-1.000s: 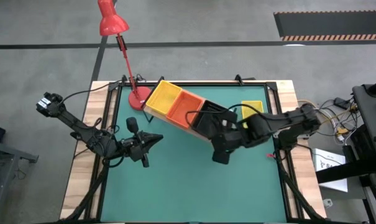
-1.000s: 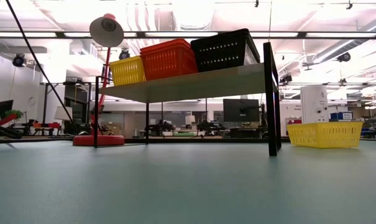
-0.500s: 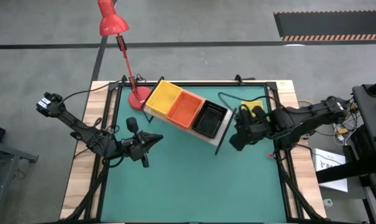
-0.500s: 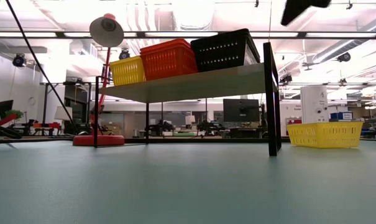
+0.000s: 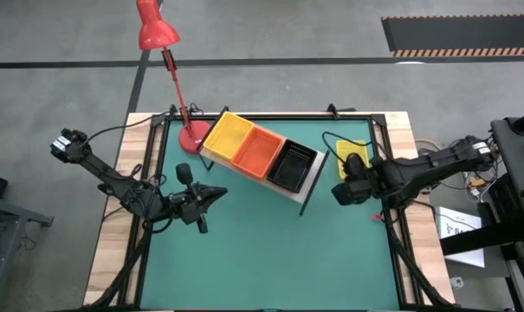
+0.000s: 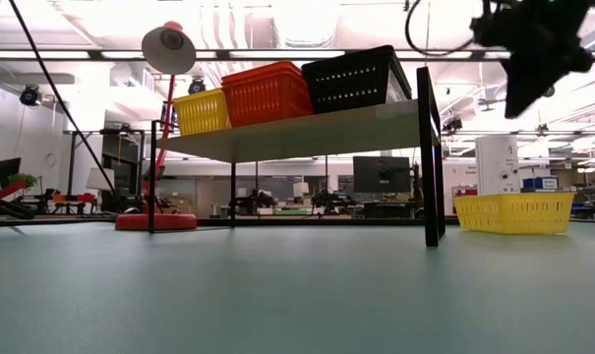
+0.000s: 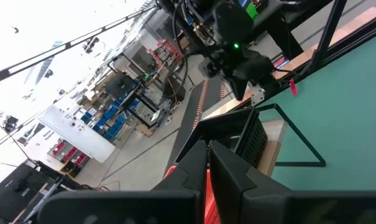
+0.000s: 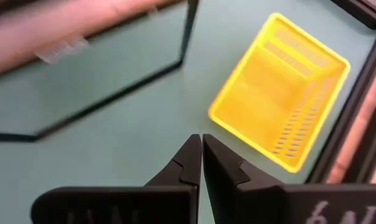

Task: Stack baskets on shelf by color
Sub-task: Stack the yellow bin on top of the other yellow bins on the shelf

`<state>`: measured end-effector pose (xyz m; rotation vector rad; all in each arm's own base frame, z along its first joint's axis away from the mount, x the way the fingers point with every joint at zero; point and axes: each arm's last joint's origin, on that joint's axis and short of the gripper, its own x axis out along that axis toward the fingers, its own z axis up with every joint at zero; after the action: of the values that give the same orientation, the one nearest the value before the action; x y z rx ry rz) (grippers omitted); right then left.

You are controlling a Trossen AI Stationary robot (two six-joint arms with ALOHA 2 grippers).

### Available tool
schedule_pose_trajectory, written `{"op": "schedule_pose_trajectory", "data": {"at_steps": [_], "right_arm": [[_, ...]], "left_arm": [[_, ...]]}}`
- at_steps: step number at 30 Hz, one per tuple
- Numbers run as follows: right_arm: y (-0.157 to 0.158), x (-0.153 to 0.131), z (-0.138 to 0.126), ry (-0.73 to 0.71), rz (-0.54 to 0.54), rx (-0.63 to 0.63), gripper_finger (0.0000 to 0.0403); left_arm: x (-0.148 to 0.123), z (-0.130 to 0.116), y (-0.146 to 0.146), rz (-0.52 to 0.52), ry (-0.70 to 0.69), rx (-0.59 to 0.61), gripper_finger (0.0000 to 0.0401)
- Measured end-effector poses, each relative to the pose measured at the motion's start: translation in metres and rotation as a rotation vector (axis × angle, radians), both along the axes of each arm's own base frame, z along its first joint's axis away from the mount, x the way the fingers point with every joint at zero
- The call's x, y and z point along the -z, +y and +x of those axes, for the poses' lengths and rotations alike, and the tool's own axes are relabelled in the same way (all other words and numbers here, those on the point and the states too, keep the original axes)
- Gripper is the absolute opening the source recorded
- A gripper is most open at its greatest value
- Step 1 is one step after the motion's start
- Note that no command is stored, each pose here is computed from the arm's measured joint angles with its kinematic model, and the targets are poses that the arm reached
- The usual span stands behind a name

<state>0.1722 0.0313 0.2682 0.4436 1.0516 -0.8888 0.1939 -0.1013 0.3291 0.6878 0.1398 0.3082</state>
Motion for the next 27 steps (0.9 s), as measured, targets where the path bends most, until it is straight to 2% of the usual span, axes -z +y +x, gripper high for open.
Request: {"op": "schedule_pose_trajectory", "data": {"at_steps": [5, 9, 17, 21, 27], "right_arm": [[0.000, 0.016, -0.002, 0.055, -0.018, -0.095, 0.0009], [0.001, 0.025, 0.000, 0.119, -0.027, -0.272, 0.0014], [0.004, 0.044, -0.002, 0.246, 0.002, -0.589, 0.0082], [0.002, 0.051, -0.005, 0.295, -0.026, -0.636, 0.0118], [-0.002, 0.058, -0.008, 0.330, -0.123, -0.601, 0.0155]], "left_arm": [[0.000, 0.000, 0.000, 0.000, 0.000, 0.000, 0.0002], [0.000, 0.000, 0.000, 0.000, 0.000, 0.000, 0.0002], [0.000, 0.000, 0.000, 0.001, 0.000, 0.001, 0.0002], [0.000, 0.000, 0.000, 0.002, 0.001, 0.000, 0.0002], [0.000, 0.000, 0.000, 0.005, 0.002, 0.001, 0.0002]]}}
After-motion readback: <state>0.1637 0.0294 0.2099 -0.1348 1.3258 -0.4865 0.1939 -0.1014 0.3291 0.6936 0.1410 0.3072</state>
